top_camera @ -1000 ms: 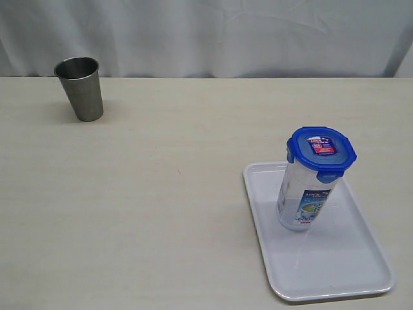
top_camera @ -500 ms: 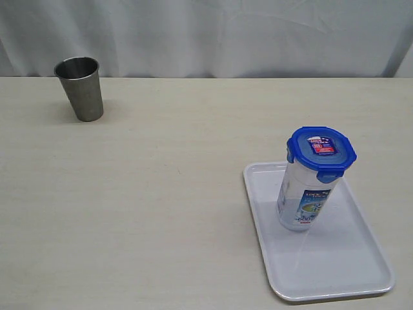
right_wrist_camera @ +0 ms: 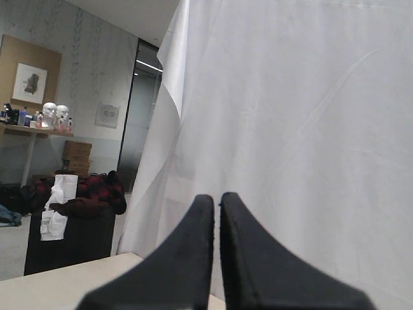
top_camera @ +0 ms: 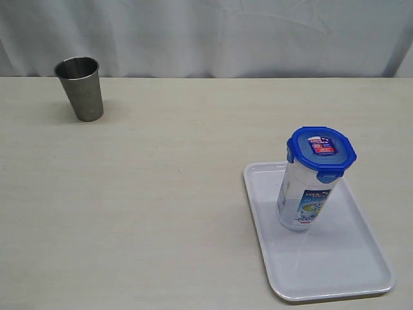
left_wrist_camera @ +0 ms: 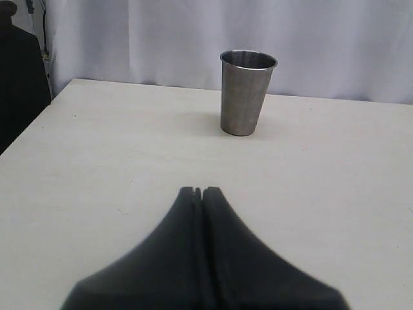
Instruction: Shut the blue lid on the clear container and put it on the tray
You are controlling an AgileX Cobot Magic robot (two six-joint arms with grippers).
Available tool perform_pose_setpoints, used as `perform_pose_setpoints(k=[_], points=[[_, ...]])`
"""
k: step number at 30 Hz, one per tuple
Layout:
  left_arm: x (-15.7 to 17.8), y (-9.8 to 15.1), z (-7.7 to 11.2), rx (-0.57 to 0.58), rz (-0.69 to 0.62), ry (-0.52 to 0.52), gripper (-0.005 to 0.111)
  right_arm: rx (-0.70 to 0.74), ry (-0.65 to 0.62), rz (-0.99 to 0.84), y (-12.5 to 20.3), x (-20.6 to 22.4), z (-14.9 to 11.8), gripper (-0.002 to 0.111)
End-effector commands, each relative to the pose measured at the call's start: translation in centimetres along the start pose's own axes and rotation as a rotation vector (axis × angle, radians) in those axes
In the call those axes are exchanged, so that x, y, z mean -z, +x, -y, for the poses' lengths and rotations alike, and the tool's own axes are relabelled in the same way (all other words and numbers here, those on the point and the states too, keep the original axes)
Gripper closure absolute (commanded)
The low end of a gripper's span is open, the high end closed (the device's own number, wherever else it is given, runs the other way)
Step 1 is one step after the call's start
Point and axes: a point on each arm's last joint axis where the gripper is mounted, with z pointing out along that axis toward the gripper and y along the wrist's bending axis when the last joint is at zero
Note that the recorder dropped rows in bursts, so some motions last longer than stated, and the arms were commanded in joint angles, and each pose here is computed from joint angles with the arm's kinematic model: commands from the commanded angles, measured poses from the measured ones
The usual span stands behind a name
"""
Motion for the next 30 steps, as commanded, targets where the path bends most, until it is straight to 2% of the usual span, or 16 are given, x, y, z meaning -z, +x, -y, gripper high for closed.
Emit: perform_pose_setpoints(k=[1,18,19,20,23,26,30], points=[[-0.01,0.03,-0.02,0.010,0.004,-0.002,0.107,-0.005,-0.002,-0.003,0.14,0.04,-0.04,0.104],[-0.01,0.03,-0.06,-0.003,0.004,-0.007,0.107,-0.009,-0.002,-0.003,0.14,0.04,-0.04,0.104],[-0.01,0.03,-0.06,-0.003,0.004,-0.007,0.107,-0.058,0.002,0.002,0.10,0.04,0.00,0.104],[-0.01,0.03,-0.06,-0.003,0.004,-0.007,0.107,-0.245,0.020,0.027,-0.16,0.05,0.20,0.104],[-0.01,0.03,-0.06,-0.003,0.004,-0.007,0.107,-0.401,0.027,0.030,-0.16,0.05,0.28,0.104],[-0.01,0.03,-0.06,-0.003,0.004,-0.007,0.107,-0.458,0.028,0.028,-0.13,0.05,0.29,0.104],[-0.01,0.03,-0.06,-0.003,0.004,-0.007,0.107,-0.460,0.028,0.028,-0.13,0.05,0.29,0.104]])
